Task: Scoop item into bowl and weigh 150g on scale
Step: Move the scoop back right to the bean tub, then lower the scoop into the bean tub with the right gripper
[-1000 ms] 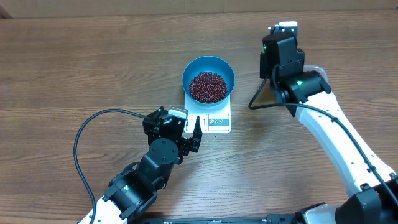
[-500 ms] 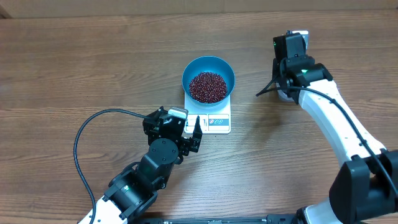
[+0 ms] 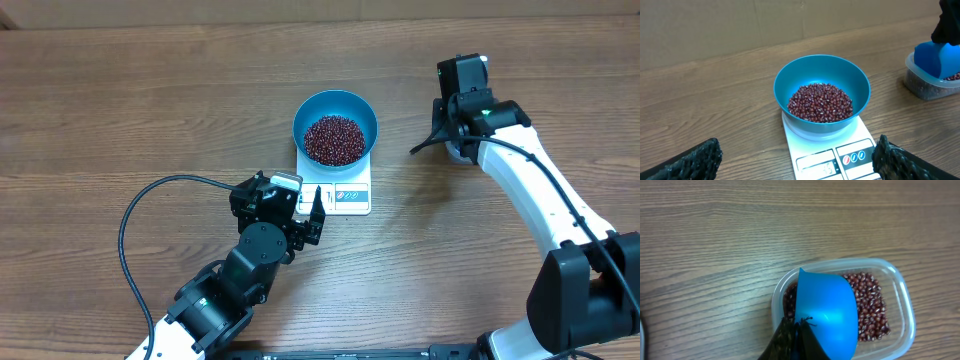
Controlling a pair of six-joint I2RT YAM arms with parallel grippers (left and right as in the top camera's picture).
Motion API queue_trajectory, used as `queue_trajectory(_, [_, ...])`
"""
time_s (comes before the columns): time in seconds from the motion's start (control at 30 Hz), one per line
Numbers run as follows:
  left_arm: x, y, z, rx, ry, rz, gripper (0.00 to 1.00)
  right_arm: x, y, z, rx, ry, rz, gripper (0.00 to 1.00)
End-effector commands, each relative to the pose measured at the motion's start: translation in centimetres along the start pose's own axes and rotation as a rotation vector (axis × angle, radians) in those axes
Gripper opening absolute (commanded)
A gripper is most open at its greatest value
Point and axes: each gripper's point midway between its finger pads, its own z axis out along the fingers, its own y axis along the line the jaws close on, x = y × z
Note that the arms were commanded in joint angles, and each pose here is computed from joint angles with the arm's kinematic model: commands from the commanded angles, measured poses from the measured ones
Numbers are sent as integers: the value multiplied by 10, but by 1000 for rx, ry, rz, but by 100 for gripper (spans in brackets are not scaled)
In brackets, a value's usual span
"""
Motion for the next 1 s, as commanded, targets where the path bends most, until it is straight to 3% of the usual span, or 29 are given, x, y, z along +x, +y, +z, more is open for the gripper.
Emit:
queue_trajectory(0.0, [3,1,0,-12,2,-17,100,4,3,6,-81,35,71,4])
queue_trajectory(0.3, [3,1,0,-12,2,-17,99,7,0,11,-255,94,156,4])
queue_trajectory(0.97, [3,1,0,-12,2,-17,100,-6,-35,2,-280,60,249,4])
